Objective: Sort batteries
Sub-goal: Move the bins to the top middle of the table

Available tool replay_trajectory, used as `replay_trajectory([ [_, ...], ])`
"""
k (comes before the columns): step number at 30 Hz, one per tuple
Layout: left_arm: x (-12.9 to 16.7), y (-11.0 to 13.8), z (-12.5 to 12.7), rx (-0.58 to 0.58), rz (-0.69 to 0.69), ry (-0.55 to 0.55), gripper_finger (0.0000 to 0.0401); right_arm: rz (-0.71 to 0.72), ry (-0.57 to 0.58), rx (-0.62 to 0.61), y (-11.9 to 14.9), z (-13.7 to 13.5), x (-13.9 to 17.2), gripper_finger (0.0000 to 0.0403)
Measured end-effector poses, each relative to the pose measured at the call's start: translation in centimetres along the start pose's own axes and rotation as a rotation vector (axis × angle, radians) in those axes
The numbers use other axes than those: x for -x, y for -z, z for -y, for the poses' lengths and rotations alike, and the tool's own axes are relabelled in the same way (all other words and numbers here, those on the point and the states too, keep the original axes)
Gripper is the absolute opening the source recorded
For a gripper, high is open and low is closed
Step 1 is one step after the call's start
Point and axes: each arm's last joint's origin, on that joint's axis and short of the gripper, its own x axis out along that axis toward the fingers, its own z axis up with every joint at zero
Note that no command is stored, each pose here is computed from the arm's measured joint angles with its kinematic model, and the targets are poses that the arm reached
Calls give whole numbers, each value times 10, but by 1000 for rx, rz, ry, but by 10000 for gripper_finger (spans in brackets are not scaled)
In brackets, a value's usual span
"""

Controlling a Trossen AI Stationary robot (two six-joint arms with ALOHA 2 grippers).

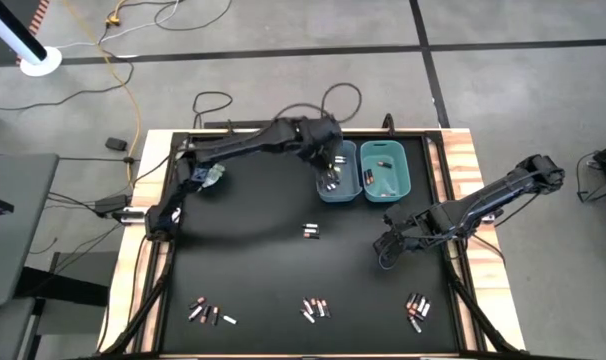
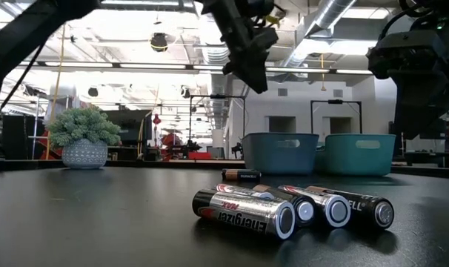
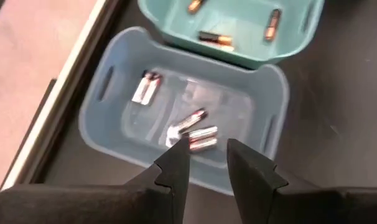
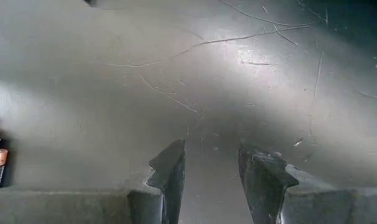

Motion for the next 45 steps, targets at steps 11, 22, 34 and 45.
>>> replay_trajectory([
  [11,35,82,31,114,197,20,95,2,4,29,-2,1,0,163],
  [22,102,213,31,246,453,-14,95,160,-96,34,-43,-13,40,163],
  [34,129,285,0,281,659,-42,95,548,-10,-56,-155,15,116,163],
  [45,126,294,-6,141,644,-126,95,359,181,-466,-194,100,117,163],
])
